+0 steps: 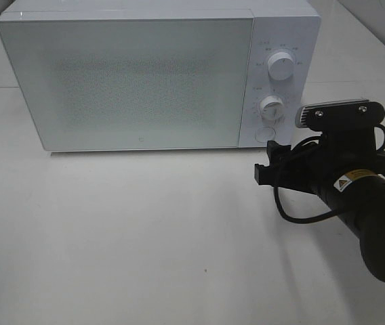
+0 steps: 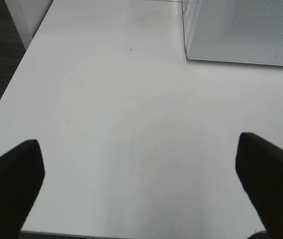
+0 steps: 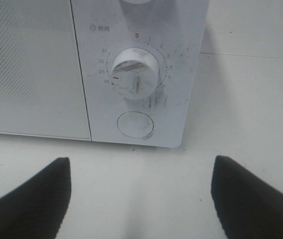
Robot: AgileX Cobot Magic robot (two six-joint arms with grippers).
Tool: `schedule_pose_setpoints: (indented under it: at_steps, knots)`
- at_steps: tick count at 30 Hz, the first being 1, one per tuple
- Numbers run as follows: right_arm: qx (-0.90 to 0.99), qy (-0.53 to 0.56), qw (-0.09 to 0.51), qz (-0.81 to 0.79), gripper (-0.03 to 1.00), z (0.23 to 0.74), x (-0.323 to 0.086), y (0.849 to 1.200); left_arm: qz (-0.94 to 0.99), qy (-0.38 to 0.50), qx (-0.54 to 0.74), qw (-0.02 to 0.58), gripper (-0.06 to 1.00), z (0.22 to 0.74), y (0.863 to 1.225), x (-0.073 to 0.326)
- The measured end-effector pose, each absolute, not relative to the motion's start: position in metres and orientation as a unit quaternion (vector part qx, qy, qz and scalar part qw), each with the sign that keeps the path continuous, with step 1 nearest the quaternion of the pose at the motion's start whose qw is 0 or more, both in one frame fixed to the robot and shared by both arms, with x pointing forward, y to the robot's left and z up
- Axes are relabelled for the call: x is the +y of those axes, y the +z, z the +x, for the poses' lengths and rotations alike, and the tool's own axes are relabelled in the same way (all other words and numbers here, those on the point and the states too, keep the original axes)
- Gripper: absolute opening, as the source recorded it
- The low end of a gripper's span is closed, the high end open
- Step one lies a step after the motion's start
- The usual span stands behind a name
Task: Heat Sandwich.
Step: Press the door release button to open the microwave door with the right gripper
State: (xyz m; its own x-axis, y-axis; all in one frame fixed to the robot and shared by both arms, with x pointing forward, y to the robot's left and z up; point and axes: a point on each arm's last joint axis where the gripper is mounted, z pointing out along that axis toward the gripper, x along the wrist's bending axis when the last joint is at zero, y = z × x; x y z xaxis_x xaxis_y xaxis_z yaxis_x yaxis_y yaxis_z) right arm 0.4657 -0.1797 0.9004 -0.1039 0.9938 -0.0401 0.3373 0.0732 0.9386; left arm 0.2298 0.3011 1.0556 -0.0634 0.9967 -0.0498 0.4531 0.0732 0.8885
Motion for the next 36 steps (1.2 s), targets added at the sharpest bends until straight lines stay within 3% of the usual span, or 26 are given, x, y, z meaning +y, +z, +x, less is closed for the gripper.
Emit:
schedule_pose_setpoints:
  at_steps: [11, 26, 32, 36]
  knots:
    - [0.518, 0.475, 0.321, 0.635, 0.75, 0.4657, -0.1797, 0.9004, 0.574, 0.365, 0.631, 0.372, 0.99, 0.2298, 1.0556, 0.3011]
    - [0.215, 0.566, 0.095, 0.790, 0.75, 0.4657, -0.1789, 0.9006, 0.574, 0.365, 0.631, 0.372, 0.99, 0.2298, 1.0556, 0.3011]
    - [0.127, 0.573, 0.032, 0.809, 0.74, 0.4657, -0.1789, 0.9006, 0.574, 0.365, 0.631, 0.372, 0.99, 0.2298, 1.0556, 0.3011]
    - [0.060, 0.574, -0.015, 0.817, 0.66, 0.4657, -0.1789, 0.9006, 0.574, 0.365, 0.631, 0.372, 0.99, 0.2298, 1.0556, 0.3011]
